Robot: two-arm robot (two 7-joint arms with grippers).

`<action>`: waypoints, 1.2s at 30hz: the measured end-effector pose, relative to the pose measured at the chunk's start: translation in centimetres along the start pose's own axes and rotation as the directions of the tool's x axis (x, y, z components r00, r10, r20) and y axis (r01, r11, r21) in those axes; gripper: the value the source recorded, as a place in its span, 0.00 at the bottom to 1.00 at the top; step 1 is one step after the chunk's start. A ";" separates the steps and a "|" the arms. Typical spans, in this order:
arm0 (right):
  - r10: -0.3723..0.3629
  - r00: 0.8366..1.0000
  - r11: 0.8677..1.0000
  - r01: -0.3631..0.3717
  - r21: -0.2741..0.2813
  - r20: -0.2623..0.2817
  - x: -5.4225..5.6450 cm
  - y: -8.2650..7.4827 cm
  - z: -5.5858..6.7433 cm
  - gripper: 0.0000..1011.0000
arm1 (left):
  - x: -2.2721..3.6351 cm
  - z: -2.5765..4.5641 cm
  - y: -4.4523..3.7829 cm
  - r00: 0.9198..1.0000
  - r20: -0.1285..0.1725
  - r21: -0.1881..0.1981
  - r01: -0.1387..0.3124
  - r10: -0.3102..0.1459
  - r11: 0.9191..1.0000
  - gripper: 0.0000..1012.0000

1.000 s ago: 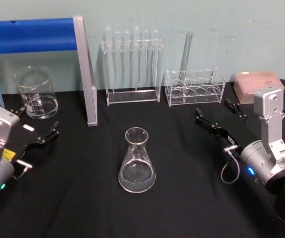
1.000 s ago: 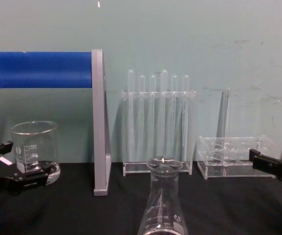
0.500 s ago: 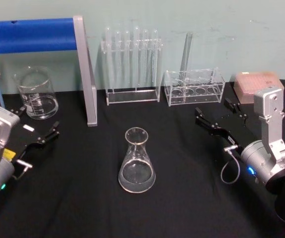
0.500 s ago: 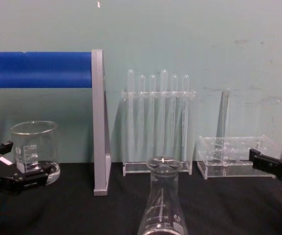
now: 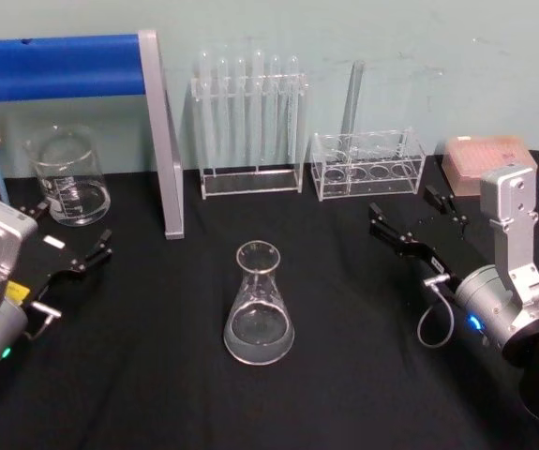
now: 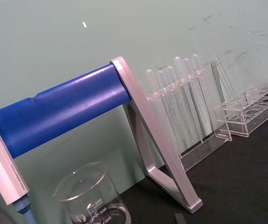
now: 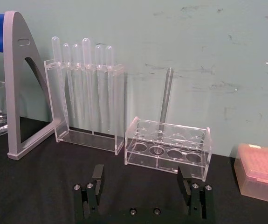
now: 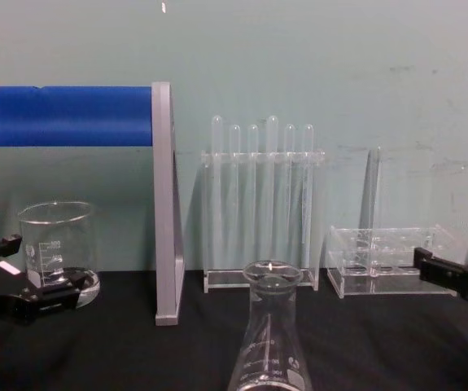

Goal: Grasp the erlenmeyer flask with one hand, shake it three times, then place it back.

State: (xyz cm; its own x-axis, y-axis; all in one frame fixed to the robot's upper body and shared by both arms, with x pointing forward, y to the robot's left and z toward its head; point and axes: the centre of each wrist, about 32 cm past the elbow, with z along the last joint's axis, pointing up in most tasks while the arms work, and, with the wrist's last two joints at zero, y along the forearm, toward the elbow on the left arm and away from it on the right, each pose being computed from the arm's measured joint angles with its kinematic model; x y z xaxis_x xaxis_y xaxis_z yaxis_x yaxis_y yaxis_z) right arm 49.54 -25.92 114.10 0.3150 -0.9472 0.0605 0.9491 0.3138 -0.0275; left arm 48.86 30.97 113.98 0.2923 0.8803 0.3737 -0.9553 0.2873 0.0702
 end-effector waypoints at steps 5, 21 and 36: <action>0.000 1.000 1.000 0.000 0.000 0.000 0.0 0.0 0.0 0.99 | 0.00 0.00 0.00 1.000 0.000 0.000 0.000 0.000 1.000 0.99; 0.000 1.000 1.000 0.000 0.000 0.000 0.0 0.0 0.0 0.99 | 0.00 0.00 0.00 1.000 0.000 0.000 0.000 0.000 1.000 0.99; 0.000 1.000 1.000 0.000 0.000 0.000 0.0 0.0 0.0 0.99 | 0.00 0.00 0.00 1.000 0.000 0.000 0.000 0.000 1.000 0.99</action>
State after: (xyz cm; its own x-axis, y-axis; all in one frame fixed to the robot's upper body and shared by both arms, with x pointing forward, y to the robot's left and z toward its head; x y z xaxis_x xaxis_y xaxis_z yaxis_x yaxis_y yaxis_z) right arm 49.54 -25.92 114.10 0.3149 -0.9472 0.0606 0.9491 0.3138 -0.0276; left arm 48.86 30.97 113.98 0.2922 0.8803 0.3738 -0.9553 0.2873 0.0703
